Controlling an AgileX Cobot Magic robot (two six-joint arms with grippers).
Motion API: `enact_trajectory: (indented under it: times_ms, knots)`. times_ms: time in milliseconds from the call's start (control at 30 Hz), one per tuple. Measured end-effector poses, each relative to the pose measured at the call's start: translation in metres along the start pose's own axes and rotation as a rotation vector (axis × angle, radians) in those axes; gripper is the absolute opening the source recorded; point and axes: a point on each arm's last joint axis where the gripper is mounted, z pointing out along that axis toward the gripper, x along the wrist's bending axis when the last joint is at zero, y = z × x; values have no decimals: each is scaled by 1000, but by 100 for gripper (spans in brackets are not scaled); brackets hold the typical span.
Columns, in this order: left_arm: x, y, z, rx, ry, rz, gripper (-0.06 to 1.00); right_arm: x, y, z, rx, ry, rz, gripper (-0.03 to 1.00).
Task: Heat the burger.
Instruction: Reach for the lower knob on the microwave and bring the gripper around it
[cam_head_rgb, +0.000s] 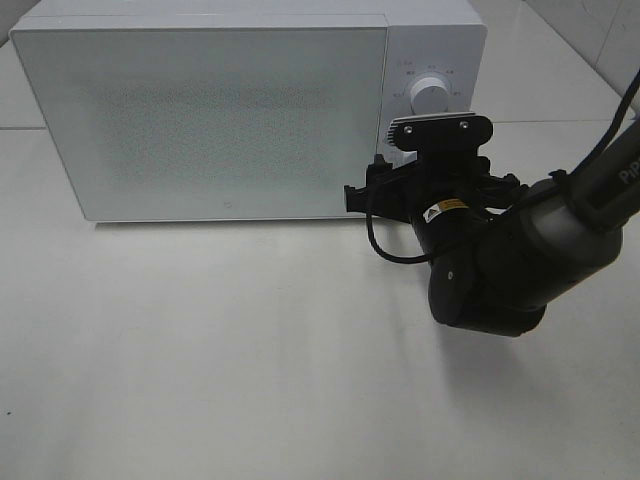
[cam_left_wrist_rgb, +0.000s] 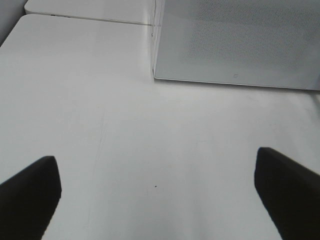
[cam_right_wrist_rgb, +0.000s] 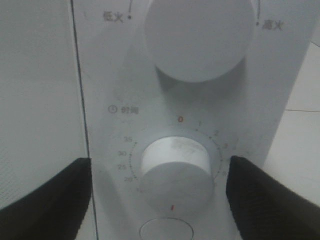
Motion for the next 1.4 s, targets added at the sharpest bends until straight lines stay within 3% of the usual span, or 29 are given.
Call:
enact_trajectory:
  times_ms: [667,867,1000,1400]
  knots:
    - [0,0,0,0,0,0,97,-8,2,8,-9,-27,7,74]
    - [0,0,0,0,0,0,97,-9,2,8,-8,-31,8,64]
    - [0,0,0,0,0,0,97,-8,2,8,-9,-18,4,45]
    - [0,0,0,0,0,0,97,-8,2,8,-10,-14,2,45]
